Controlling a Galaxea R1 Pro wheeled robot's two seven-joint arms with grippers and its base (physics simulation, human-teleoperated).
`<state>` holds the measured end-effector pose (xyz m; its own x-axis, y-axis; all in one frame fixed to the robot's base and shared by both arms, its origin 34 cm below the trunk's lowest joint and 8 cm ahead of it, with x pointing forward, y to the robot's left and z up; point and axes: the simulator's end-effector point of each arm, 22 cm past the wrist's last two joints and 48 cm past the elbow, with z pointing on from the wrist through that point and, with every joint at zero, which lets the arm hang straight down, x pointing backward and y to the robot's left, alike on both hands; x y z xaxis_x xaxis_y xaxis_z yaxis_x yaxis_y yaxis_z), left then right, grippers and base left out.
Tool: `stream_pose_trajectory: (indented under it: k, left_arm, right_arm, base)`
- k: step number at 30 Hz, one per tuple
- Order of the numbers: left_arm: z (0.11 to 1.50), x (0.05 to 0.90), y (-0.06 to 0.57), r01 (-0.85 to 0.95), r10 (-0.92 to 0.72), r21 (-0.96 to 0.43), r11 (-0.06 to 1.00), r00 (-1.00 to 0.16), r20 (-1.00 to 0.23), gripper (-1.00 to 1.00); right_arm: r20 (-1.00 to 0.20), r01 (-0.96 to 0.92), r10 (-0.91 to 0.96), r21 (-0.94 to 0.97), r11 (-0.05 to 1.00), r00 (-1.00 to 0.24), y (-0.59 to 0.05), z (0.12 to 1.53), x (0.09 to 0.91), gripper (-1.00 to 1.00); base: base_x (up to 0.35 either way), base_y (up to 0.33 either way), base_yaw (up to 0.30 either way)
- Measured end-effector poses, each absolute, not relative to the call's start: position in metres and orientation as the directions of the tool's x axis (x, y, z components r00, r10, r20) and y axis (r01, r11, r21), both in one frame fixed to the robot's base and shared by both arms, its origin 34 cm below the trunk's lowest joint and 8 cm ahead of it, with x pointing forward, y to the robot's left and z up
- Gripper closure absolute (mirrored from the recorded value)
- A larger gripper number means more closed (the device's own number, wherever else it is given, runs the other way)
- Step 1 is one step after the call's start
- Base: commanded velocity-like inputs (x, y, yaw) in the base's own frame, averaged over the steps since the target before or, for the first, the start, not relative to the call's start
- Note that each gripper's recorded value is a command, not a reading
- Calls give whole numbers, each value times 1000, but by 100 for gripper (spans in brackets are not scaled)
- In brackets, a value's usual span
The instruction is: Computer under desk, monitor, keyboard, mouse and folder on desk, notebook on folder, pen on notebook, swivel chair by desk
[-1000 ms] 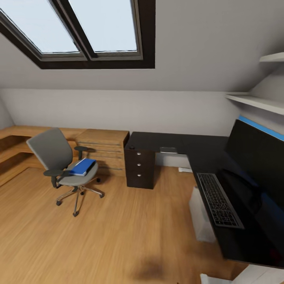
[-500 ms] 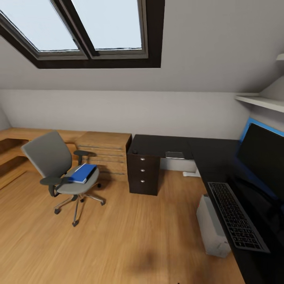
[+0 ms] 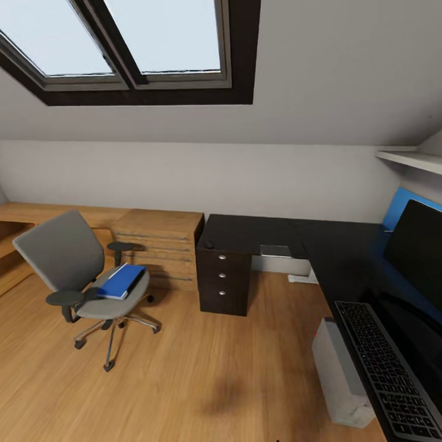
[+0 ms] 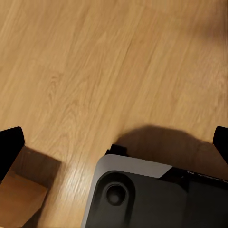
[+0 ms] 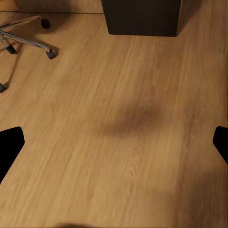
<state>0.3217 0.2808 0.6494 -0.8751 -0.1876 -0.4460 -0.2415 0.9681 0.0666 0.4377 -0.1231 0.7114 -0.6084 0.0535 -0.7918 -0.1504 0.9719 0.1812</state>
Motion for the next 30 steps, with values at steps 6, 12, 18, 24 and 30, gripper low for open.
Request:
stream_pose_trajectory:
  k: [6, 12, 18, 24, 30]
  left_arm:
    - [649, 322, 281, -240, -186, 67, 968, -875, -446, -100]
    - [649, 321, 281, -240, -186, 68, 969, -876, -444, -100]
    - [649, 321, 281, -240, -187, 68, 968, -877, -443, -100]
    - [650, 323, 281, -242, -187, 66, 968, -873, -450, -100]
    - [652, 327, 281, -243, -188, 63, 968, -869, -459, -100]
  right_arm:
    - [-801, -154, 56, 182, 971, -596, -121, 714, 440, -100]
    - [-853, -156, 76, 181, 971, -517, -122, 732, 451, -100]
    - [-854, -156, 73, 177, 972, -516, -124, 731, 448, -100]
    - [-856, -157, 70, 174, 972, -513, -125, 732, 448, -100]
    - [-858, -158, 69, 172, 972, -510, -125, 733, 449, -100]
  base:
    - [333, 0, 0]
    - [333, 0, 0]
    - [333, 0, 0]
    - [330, -24, 0]
    - [153, -62, 70]
